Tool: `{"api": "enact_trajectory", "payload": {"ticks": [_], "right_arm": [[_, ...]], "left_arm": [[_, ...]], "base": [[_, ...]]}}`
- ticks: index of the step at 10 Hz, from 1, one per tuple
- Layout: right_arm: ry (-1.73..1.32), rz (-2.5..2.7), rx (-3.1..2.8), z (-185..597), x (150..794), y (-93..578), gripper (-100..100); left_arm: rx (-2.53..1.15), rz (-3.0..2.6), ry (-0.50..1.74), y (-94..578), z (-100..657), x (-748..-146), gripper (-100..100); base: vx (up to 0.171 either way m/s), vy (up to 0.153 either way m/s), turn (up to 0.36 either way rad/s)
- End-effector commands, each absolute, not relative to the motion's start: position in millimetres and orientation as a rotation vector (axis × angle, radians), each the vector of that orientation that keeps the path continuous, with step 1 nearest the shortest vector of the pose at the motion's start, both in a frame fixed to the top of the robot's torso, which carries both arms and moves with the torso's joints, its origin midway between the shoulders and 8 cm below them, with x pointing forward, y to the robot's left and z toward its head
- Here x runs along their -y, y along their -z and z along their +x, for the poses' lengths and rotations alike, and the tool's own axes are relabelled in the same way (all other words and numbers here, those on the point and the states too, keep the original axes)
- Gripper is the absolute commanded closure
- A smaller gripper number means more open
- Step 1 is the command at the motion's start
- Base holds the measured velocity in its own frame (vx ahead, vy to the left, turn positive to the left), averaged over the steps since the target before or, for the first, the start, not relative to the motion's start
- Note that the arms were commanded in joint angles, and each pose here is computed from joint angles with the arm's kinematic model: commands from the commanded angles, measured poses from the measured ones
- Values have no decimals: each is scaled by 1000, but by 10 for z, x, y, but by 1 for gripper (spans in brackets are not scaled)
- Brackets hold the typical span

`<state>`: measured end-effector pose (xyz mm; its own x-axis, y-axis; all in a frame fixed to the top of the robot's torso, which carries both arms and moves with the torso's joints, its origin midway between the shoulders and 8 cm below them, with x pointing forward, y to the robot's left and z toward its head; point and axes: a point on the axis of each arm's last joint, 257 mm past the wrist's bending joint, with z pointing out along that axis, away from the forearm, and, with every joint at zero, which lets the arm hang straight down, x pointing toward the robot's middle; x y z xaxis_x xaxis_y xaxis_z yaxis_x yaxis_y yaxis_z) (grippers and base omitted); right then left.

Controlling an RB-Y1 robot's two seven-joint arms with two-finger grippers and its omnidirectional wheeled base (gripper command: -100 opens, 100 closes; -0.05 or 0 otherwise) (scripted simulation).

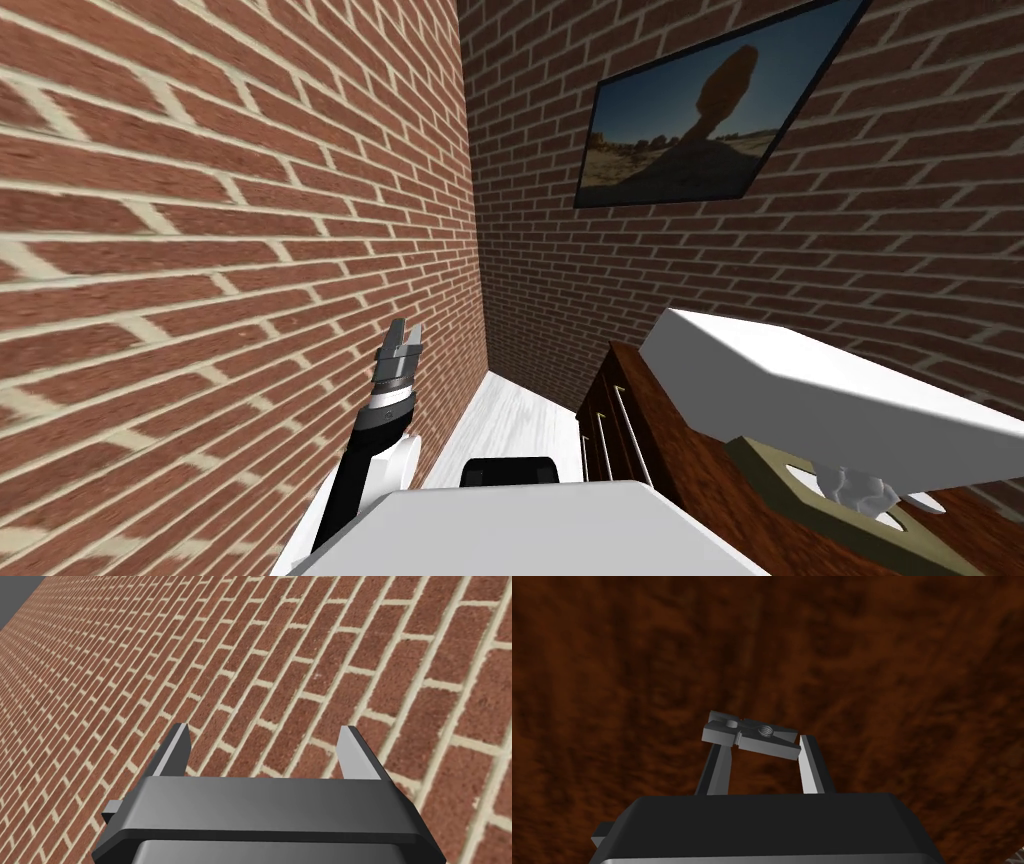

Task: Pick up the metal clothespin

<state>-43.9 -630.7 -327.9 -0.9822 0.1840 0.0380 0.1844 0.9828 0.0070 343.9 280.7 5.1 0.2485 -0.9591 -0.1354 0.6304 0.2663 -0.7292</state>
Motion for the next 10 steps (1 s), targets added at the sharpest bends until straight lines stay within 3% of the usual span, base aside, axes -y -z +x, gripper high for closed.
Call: {"api": "enact_trajectory", "payload": {"ticks": [1,7,10], "right_arm": [[17,-199,3096,-409,6329,3250,100],[6,173,3095,-230,6448,3110,100],[1,320,3080,-160,6494,3053,100]], "left_arm": [[-646,-612,1180,-51,3439,-2807,0],[-647,-612,1179,-51,3438,-2807,0],[-646,-612,1180,-51,3438,-2807,0]], "base": [[181,-19,-358],[243,-12,-394],[178,15,-369]]}}
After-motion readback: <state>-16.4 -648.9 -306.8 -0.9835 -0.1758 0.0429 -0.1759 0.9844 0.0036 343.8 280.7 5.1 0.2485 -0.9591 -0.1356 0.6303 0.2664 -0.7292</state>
